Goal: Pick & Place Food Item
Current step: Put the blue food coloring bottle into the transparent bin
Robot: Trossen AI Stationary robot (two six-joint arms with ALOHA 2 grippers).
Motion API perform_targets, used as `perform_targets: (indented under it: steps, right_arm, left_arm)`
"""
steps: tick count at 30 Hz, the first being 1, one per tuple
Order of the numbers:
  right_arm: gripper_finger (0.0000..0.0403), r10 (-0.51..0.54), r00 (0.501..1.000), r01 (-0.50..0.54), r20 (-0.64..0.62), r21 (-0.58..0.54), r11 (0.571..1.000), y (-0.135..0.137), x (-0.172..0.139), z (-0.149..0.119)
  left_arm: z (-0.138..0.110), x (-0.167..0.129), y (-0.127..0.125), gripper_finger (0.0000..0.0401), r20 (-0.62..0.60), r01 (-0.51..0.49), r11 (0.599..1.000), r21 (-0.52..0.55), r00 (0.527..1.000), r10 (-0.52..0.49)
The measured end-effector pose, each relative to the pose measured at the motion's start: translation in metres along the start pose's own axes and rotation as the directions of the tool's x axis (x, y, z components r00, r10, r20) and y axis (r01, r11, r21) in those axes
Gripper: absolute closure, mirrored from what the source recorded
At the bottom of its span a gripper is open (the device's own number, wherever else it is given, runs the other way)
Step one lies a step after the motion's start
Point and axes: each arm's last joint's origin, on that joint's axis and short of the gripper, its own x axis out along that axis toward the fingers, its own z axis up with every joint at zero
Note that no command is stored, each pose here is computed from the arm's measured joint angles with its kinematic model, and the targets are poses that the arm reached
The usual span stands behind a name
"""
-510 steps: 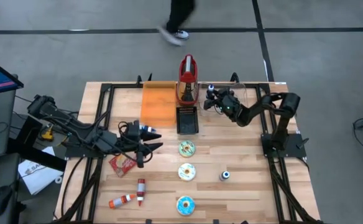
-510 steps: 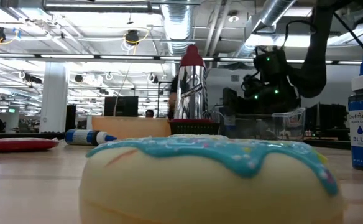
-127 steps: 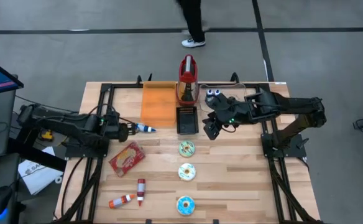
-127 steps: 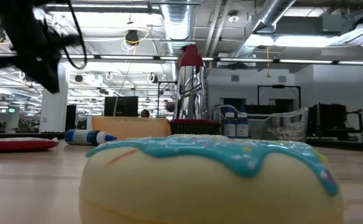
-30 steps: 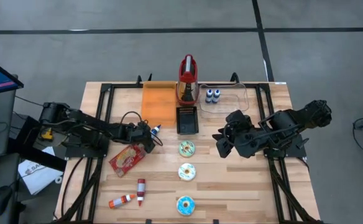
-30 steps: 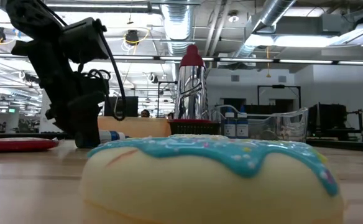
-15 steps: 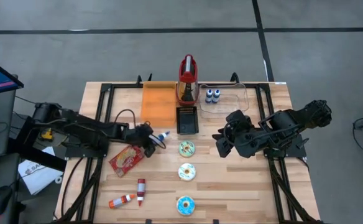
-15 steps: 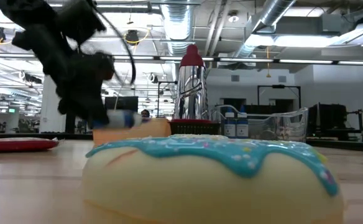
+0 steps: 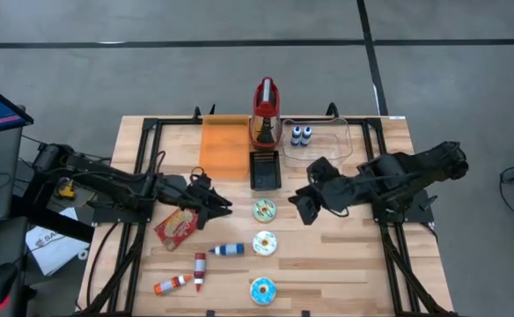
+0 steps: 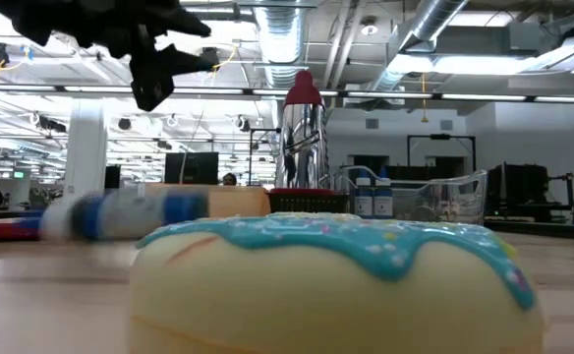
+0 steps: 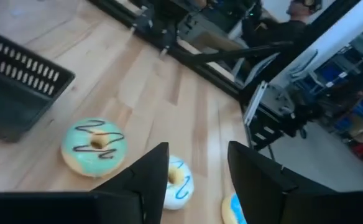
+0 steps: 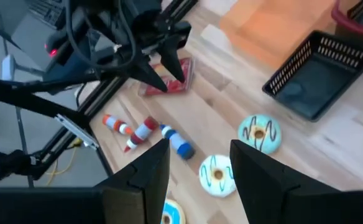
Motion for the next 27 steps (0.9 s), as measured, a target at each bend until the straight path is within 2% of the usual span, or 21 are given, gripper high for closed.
perform_targets:
  steps: [4, 10, 15, 20, 23, 27]
  right_arm:
    - [0.0242, -0.002, 1.0, 0.002, -0.009, 0.022, 1.0, 0.0, 0.006, -0.005]
    - [0.0242, 0.023, 0.999, -0.025, 0.032, 0.039, 0.999, 0.005, 0.004, -0.007]
    - [0.0242, 0.035, 0.998, -0.037, 0.043, 0.05, 0.998, 0.006, 0.004, -0.005]
    - [0.0242, 0.034, 0.996, -0.04, 0.082, 0.067, 0.997, 0.006, 0.006, 0.002]
    - [0.0242, 0.048, 0.994, -0.056, 0.096, 0.082, 0.995, 0.007, 0.007, 0.004]
    - [0.0242, 0.053, 0.994, -0.062, 0.098, 0.09, 0.994, 0.009, 0.009, 0.004]
  left_arm:
    - [-0.009, -0.001, -0.004, 0.0241, -0.065, -0.001, 1.0, 0.015, 0.998, 0.002]
    - [-0.044, -0.01, -0.027, 0.0217, -0.276, 0.101, 0.981, 0.166, 0.96, -0.052]
    - [-0.071, -0.023, -0.044, 0.0203, -0.379, 0.157, 0.952, 0.264, 0.924, -0.047]
    - [-0.09, -0.024, -0.054, 0.02, -0.378, 0.154, 0.898, 0.413, 0.926, 0.015]
    - [-0.094, -0.013, -0.057, 0.0191, -0.367, 0.126, 0.866, 0.484, 0.927, 0.07]
    - [-0.108, 0.006, -0.058, 0.0164, -0.41, 0.133, 0.815, 0.564, 0.902, 0.137]
